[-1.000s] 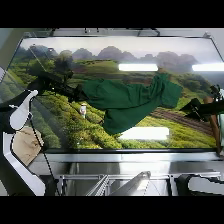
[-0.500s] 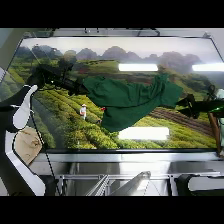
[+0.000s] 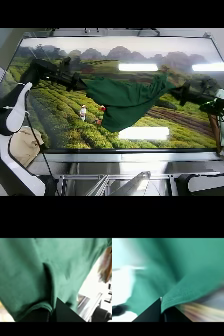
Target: Fold the shirts.
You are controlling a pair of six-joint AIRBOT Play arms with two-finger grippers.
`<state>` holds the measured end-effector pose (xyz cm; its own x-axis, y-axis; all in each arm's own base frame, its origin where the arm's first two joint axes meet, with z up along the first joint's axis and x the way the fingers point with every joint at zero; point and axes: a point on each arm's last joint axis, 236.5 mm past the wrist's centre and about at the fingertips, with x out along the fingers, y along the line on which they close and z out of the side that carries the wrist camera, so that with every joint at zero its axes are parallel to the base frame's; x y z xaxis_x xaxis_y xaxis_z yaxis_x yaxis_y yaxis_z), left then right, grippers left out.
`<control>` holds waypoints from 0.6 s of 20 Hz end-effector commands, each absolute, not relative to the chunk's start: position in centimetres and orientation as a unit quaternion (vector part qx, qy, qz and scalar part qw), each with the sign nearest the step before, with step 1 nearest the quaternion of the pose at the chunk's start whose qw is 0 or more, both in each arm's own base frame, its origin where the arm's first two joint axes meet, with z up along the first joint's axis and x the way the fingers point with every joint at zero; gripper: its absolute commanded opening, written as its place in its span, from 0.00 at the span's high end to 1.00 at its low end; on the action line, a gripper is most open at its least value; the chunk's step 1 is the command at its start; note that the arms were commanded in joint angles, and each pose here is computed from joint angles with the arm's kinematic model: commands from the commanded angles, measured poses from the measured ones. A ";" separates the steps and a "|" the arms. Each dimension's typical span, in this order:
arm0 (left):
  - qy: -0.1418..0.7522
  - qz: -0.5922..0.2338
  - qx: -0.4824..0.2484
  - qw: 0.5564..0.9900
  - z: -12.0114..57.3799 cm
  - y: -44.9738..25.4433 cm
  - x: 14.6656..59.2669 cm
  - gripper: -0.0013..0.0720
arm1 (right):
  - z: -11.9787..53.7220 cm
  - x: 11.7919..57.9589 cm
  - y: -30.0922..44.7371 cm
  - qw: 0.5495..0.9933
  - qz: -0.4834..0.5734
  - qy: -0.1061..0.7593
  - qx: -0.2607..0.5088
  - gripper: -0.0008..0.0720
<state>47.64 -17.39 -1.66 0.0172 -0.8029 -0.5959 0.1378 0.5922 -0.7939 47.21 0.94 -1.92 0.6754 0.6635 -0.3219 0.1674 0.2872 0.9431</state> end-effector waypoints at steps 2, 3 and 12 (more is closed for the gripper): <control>0.498 -0.409 -0.233 0.728 12.2 -16.0 46.5 0.95 | 17.5 46.6 -2.7 0.803 0.274 0.148 0.508 0.97; 0.466 -0.420 -0.206 0.751 16.7 -15.4 45.3 0.95 | 22.9 45.2 -3.7 0.831 0.282 0.099 0.469 0.97; 0.056 -0.355 0.050 0.932 49.2 -13.8 23.6 0.95 | 53.3 22.6 6.7 0.928 0.308 -0.188 0.098 0.97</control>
